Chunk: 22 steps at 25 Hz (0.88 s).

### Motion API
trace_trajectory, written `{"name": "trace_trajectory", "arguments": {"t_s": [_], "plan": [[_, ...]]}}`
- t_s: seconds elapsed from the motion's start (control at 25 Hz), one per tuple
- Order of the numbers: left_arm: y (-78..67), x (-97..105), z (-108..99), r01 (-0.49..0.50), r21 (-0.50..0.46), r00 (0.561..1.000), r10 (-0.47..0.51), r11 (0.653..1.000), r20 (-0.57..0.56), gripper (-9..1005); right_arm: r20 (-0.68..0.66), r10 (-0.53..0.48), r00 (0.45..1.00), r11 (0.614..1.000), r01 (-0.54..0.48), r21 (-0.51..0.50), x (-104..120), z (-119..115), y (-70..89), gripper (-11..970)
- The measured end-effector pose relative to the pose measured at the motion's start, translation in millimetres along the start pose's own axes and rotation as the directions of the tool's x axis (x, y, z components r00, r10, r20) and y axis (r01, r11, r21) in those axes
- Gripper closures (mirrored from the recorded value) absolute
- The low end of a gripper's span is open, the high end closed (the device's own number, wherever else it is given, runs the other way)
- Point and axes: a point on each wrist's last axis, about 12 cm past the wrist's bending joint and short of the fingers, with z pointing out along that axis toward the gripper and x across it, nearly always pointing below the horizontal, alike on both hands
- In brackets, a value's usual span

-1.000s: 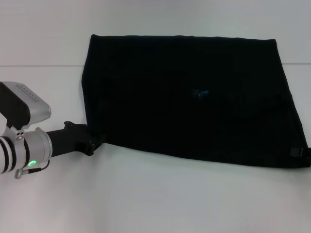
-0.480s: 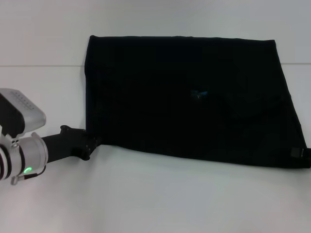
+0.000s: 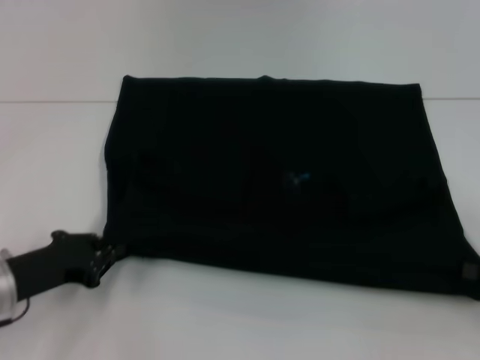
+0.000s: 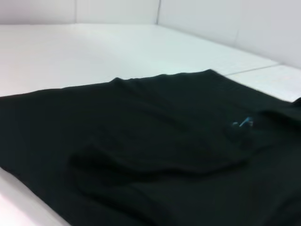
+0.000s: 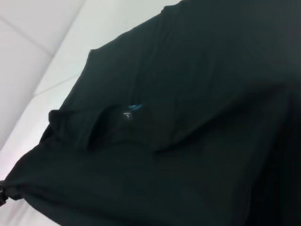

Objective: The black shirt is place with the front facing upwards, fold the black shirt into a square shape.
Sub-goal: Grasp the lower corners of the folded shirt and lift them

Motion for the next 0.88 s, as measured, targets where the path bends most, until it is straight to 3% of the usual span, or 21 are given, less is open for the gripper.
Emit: {"name": "trace_trajectory", "arguments": {"t_s": [0.52, 0.88], "plan": [[-30.5, 30, -72, 0.035, 0.225, 0.999, -0.041, 0.974, 0.020, 924, -0.099, 0.007, 0.995, 0.998, -0.013, -0.062, 35, -27, 0.3, 905], [-38.6, 39, -101, 0.077, 0.308, 0.997, -0.076, 0.948, -0.015, 926, -0.223, -0.024, 0.974, 0.992, -0.005, -0.128, 48, -34, 7.1, 905]]}}
